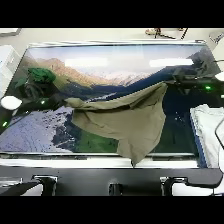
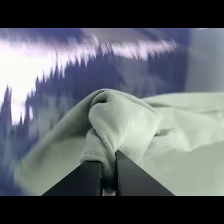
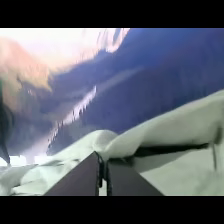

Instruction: Fold the clothes and pants, and hang the long-sleeved shirts on hangers.

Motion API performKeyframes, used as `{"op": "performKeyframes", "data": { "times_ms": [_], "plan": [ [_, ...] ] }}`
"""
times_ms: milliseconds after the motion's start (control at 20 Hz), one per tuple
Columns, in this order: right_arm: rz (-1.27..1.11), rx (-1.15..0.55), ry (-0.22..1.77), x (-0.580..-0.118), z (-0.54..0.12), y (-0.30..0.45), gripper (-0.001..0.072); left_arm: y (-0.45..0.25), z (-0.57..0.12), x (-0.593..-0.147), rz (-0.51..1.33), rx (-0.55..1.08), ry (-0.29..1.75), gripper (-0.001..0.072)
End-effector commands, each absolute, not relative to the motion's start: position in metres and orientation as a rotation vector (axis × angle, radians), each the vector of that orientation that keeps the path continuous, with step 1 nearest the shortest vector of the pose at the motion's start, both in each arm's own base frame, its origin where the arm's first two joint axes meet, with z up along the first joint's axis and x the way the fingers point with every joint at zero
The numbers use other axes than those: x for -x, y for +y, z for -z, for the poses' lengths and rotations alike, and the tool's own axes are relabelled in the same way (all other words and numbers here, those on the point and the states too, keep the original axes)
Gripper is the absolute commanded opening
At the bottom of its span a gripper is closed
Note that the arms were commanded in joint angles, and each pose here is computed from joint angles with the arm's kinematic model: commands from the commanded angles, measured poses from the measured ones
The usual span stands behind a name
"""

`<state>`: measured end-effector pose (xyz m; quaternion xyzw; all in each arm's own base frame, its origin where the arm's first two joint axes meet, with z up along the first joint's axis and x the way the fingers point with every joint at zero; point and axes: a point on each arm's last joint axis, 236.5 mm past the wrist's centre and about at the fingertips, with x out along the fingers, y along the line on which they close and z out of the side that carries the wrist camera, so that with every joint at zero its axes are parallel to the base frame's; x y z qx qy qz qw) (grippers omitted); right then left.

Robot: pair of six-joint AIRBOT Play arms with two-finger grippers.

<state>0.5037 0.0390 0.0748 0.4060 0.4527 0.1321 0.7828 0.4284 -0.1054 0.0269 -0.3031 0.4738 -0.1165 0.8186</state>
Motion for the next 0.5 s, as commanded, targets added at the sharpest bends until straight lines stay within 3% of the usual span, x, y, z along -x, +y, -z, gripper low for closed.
{"op": "performKeyframes", "data": {
  "times_ms": [0, 50, 100, 150, 200, 250, 450],
  "plan": [
    [-0.253, -0.888, 1.028, -0.522, -0.021, 0.059, 0.0036, -0.123, 0.029, -0.470, 0.244, 0.701, 1.096, 0.0029],
    [-0.250, -0.845, 1.071, -0.518, -0.005, 0.066, 0.0047, -0.132, 0.043, -0.465, 0.258, 0.746, 1.152, 0.0029],
    [-0.244, -0.829, 1.097, -0.515, 0.002, 0.069, 0.0126, -0.137, 0.050, -0.460, 0.269, 0.769, 1.192, 0.0046],
    [-0.231, -0.825, 1.105, -0.513, 0.001, 0.064, 0.0321, -0.133, 0.051, -0.458, 0.270, 0.768, 1.203, 0.0209],
    [-0.233, -0.818, 1.107, -0.510, -0.008, 0.055, 0.0539, -0.126, 0.043, -0.458, 0.275, 0.780, 1.208, 0.0576],
    [-0.229, -0.795, 1.121, -0.502, -0.018, 0.038, 0.0629, -0.109, 0.031, -0.456, 0.297, 0.764, 1.219, 0.0716],
    [-0.001, -0.698, 1.407, -0.400, -0.012, -0.066, 0.0629, -0.008, 0.016, -0.420, 0.155, 0.731, 1.347, 0.0712]
  ]
}}
